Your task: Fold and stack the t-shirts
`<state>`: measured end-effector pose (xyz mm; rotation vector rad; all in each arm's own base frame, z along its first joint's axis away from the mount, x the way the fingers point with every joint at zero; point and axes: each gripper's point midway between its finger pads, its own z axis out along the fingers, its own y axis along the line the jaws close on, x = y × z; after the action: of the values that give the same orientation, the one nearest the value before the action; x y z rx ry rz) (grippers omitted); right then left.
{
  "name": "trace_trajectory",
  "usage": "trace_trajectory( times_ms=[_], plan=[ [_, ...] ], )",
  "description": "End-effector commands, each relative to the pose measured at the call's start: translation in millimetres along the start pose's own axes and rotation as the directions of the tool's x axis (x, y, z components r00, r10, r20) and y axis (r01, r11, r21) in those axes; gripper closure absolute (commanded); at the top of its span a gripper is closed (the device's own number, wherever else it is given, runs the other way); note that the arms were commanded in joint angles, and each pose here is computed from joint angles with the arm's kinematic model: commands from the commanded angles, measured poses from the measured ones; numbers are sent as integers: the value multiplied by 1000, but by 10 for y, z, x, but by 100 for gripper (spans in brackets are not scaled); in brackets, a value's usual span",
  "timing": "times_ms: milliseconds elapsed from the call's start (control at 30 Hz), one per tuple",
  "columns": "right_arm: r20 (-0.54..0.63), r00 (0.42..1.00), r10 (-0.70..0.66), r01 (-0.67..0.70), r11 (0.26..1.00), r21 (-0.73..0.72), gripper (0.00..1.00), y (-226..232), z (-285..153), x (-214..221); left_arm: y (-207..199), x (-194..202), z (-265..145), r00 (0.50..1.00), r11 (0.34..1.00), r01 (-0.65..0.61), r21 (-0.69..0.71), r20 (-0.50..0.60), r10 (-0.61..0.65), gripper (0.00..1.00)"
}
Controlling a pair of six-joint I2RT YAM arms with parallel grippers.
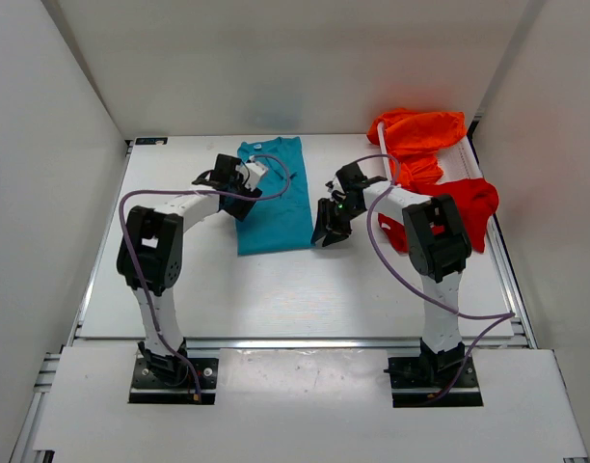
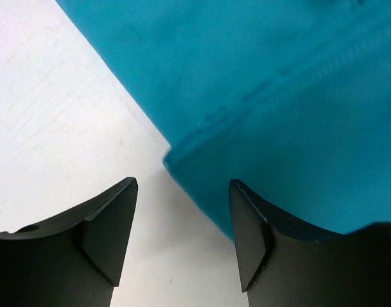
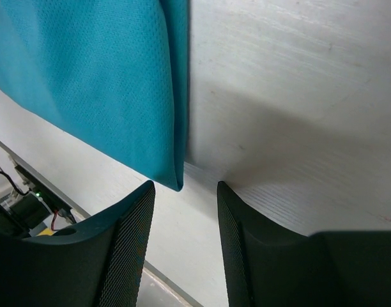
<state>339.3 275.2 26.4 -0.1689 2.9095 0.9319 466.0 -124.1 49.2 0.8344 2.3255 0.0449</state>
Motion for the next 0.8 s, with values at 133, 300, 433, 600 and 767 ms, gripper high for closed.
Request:
trace_trajectory(
  times_ms=[133,300,433,600,767],
  plan=[
    [6,1000,-14,14,999,-39,51,171,67,2,-299,214,-727,995,985,-102,136,0,103,29],
    [-7,1000,-2,1,999,-53,51,216,133,14,-698,767,-795,993,975,-45,218,-99,67,30],
    [-17,1000,-3,2,999,-46,52,178,179,51,-837,863,-782,990,964,93,248,-129,-62,29],
    [-24,1000,2,-3,999,-51,52,199,189,76,-787,836,-681,944,905,330,270,-125,-307,32],
    [-24,1000,15,-17,999,-52,53,178,201,100,-770,760,-643,900,859,437,268,-121,-420,33]
  ],
)
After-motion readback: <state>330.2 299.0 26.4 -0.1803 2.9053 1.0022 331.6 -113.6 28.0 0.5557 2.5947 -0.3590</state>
